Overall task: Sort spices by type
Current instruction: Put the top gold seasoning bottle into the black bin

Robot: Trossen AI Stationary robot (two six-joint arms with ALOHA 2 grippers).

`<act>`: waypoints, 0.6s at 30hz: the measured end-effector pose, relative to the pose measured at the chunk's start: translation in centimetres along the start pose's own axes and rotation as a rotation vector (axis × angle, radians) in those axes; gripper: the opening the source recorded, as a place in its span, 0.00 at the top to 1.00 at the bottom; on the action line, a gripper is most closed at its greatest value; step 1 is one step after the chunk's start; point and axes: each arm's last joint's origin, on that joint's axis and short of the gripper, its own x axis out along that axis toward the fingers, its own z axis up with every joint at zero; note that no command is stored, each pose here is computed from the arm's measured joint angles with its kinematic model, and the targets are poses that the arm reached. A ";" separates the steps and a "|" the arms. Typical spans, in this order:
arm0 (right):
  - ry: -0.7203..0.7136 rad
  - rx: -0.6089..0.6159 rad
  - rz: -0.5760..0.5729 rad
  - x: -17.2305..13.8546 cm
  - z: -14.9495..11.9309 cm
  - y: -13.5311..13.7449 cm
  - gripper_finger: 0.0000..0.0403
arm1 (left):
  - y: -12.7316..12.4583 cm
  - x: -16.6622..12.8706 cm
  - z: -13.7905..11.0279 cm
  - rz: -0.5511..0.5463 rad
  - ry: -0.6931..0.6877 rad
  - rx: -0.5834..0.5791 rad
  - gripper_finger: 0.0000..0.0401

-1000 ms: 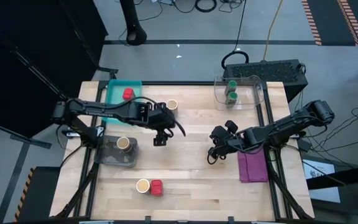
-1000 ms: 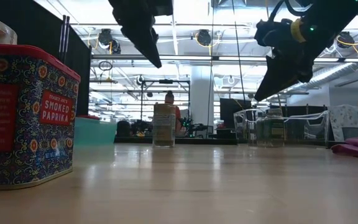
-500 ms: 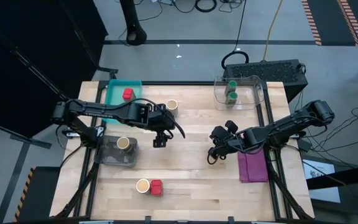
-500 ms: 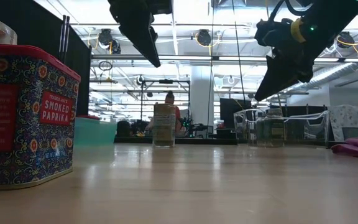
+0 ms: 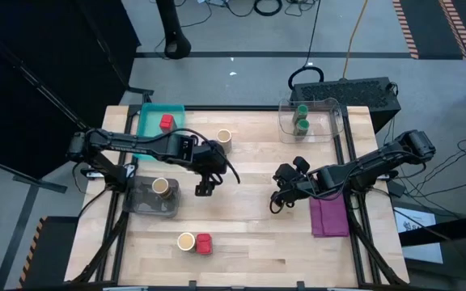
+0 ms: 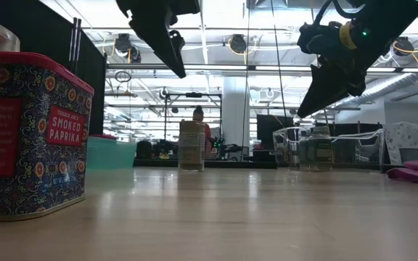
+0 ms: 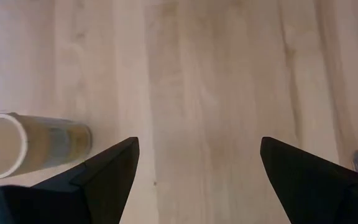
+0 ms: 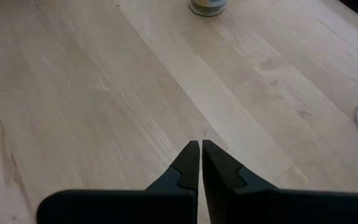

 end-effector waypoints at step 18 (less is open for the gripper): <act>0.000 -0.006 -0.001 0.0 0.0 0.0 1.00 | -2.8 -0.1 -0.1 -0.143 0.014 0.135 0.15</act>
